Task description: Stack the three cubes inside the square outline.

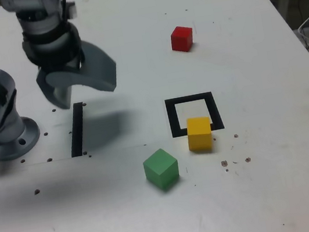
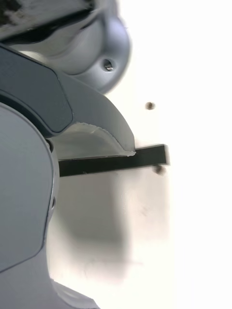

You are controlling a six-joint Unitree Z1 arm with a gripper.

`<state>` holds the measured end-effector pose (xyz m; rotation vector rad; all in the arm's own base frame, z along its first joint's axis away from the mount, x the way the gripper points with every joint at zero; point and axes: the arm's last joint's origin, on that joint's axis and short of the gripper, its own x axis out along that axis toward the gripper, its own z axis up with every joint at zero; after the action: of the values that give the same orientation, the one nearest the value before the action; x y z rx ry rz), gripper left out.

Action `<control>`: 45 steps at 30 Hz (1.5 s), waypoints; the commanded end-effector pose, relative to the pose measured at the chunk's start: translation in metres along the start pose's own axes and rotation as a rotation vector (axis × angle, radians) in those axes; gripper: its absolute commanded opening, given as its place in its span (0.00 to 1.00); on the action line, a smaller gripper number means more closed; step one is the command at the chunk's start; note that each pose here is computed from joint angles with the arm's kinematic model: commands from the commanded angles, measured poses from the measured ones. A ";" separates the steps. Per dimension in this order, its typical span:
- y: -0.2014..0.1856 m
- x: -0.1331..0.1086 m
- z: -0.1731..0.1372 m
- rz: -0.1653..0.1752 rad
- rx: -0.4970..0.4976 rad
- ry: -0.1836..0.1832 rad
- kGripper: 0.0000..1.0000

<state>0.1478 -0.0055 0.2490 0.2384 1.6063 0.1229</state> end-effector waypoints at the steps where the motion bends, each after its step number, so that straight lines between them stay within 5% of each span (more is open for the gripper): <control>1: 0.002 -0.004 0.002 0.014 0.007 -0.016 0.99; 11: 0.005 -0.010 0.012 -0.003 -0.006 -0.016 0.99; 14: 0.014 -0.018 0.016 -0.031 -0.016 0.024 0.99; 19: 0.049 -0.033 0.039 -0.099 0.052 0.143 0.99; 24: 0.087 -0.035 0.072 -0.147 0.161 0.160 0.99; 32: 0.137 -0.022 0.121 -0.156 0.282 0.138 1.00; 45: 0.208 0.008 0.171 -0.102 0.310 0.142 0.99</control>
<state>0.3296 0.1834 0.2823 0.3895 1.7687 -0.1891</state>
